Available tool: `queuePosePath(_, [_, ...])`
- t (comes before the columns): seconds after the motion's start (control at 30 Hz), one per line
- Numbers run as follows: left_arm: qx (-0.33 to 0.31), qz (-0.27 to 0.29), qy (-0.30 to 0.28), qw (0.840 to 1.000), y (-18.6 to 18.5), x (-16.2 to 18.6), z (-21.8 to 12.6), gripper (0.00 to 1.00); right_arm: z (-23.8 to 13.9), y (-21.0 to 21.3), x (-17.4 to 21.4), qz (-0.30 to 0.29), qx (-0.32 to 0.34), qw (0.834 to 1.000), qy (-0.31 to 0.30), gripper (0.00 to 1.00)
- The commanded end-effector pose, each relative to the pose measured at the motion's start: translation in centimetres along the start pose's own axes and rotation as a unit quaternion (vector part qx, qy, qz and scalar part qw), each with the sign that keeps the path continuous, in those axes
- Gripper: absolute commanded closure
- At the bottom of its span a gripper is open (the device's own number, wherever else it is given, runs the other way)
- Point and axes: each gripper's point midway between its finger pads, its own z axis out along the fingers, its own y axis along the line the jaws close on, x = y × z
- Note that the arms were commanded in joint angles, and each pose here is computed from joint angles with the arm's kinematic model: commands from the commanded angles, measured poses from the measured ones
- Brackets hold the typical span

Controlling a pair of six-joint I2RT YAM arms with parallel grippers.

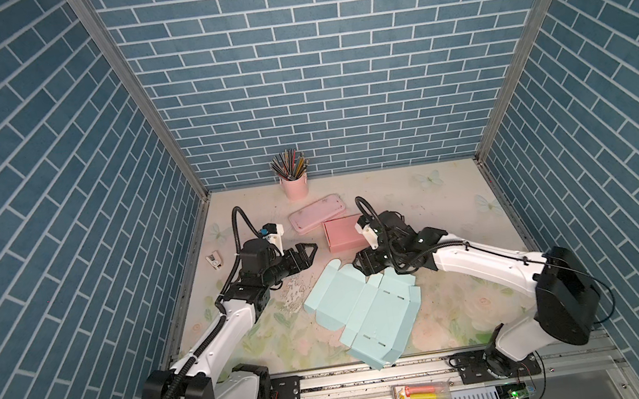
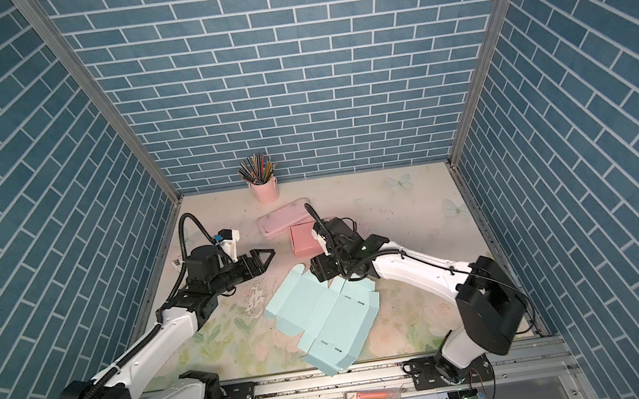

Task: Fold the paper box

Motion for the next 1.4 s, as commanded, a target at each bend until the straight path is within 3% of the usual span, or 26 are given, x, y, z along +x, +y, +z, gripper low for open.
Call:
queuePosePath(0.0, [0.018,0.016,0.011,1.0,-0.5,0.7,0.5,0.12,-0.9,-2.2,2.8,0.048,0.042,0.998,0.023,0.29])
queuePosePath(0.4, [0.007,0.007,0.013,1.0,-0.1,0.9,0.7,0.12,-0.3,-8.2,4.6,0.025,0.118,0.988,0.091,0.24])
queuePosePath(0.57, [0.003,0.005,0.013,1.0,-0.2,0.5,0.8,0.12,0.9,-8.6,5.4,-0.014,0.107,0.986,0.127,0.24])
queuePosePath(0.87, [0.001,0.008,0.012,1.0,-0.6,-0.3,0.8,0.12,2.7,-8.9,5.7,-0.076,0.093,0.98,0.159,0.43])
queuePosePath(0.97, [-0.014,0.011,0.006,1.0,-0.2,-0.4,0.4,0.12,3.2,-8.9,6.0,-0.085,0.087,0.978,0.172,0.55])
queuePosePath(1.37, [-0.019,0.0,0.003,1.0,0.4,0.0,0.3,0.12,3.0,-8.8,6.5,-0.125,0.078,0.971,0.188,0.62])
